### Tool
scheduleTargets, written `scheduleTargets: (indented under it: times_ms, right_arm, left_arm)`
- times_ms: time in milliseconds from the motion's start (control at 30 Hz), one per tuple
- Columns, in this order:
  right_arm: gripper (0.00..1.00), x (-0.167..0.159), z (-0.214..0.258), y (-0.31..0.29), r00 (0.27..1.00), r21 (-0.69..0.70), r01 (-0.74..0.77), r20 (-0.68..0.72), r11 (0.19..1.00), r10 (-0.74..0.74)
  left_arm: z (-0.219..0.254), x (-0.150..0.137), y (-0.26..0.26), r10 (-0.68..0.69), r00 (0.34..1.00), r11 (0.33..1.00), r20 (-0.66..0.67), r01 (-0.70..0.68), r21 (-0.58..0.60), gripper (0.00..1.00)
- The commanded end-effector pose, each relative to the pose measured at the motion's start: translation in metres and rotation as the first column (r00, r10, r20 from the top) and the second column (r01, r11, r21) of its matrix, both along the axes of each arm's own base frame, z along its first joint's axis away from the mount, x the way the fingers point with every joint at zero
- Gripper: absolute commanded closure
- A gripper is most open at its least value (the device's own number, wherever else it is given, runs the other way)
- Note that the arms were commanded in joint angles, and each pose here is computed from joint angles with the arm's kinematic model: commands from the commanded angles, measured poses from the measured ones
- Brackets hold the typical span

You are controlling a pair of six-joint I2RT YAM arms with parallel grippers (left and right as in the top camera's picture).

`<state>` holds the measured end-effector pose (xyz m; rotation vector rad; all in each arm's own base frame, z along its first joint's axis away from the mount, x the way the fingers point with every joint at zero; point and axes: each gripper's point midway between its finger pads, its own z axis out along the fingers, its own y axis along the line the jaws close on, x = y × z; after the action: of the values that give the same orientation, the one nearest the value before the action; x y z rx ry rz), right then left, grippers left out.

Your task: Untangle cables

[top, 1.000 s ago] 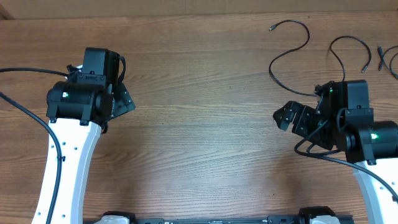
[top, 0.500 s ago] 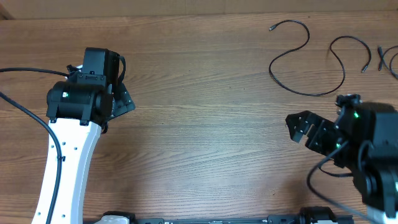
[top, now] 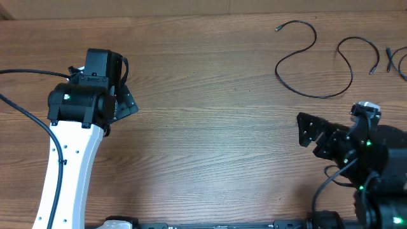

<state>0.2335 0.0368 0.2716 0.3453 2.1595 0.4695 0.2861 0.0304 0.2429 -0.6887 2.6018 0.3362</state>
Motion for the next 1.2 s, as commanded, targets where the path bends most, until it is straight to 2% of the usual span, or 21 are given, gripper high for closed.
scheduleTargets:
  times_ms: [0, 400, 700, 900, 1167]
  right_arm:
    - [0.00, 0.003, -0.017, 0.003, 1.000, 0.005, -0.017, 0.021, 1.000, 0.017]
    - [0.00, 0.018, -0.033, 0.021, 0.979, 0.049, -0.117, 0.171, 0.992, 0.107]
    - [0.00, 0.028, -0.013, 0.027, 0.938, 0.042, -0.159, 0.319, 0.986, 0.138]
    - [0.00, 0.016, 0.006, 0.024, 0.881, -0.011, -0.148, 0.454, 0.989, 0.137]
    - [0.00, 0.005, -0.004, 0.021, 0.842, -0.023, -0.132, 0.524, 0.991, 0.124]
  left_arm:
    - [-0.001, 0.000, 0.002, 0.019, 1.000, 1.000, 0.000, -0.019, 0.007, 0.01]
    - [-0.001, 0.000, 0.002, 0.019, 1.000, 1.000, 0.000, -0.019, 0.007, 0.01]
    - [-0.001, 0.000, 0.002, 0.018, 1.000, 1.000, 0.000, -0.018, 0.007, 0.00]
    - [-0.001, 0.000, 0.002, 0.019, 1.000, 1.000, 0.000, -0.019, 0.007, 0.01]
    - [-0.001, 0.000, 0.002, 0.019, 1.000, 1.000, 0.000, -0.019, 0.007, 0.00]
